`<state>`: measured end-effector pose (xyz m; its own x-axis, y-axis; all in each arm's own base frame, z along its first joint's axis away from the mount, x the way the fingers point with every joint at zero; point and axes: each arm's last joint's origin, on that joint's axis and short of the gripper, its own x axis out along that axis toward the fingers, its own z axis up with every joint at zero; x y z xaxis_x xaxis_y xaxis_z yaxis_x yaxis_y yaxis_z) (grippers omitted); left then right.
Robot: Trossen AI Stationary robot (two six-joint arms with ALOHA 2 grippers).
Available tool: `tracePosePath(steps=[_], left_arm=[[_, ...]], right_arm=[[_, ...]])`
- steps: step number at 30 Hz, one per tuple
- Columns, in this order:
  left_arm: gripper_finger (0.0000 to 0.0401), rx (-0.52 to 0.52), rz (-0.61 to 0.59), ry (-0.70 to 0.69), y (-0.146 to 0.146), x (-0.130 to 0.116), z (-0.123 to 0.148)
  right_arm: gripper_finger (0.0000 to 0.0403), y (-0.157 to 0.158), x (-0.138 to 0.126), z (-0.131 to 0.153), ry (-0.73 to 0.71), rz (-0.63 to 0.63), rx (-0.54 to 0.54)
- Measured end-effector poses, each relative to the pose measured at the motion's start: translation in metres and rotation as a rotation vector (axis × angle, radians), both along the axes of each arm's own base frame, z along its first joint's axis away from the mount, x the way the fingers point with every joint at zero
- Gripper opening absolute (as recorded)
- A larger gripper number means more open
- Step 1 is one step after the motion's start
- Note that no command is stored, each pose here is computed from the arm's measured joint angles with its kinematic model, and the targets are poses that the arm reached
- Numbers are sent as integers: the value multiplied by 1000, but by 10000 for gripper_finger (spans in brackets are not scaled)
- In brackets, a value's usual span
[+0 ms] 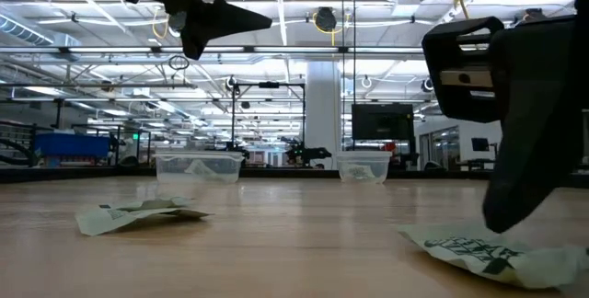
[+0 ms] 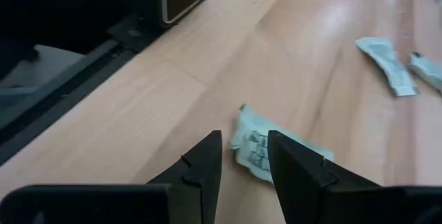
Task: Pick and place Stevia / Truvia into bins
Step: Put the stevia packet into the right transparent container
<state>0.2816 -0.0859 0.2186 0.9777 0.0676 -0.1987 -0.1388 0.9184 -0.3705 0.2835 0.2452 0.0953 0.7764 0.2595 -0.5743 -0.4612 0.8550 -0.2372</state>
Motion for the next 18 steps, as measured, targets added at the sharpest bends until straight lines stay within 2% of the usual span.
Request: tracePosePath(steps=[18], left_arm=[[225,2,0,6,0,0,-1]], right_arm=[[107,-4,1,-2,37,-28,4]])
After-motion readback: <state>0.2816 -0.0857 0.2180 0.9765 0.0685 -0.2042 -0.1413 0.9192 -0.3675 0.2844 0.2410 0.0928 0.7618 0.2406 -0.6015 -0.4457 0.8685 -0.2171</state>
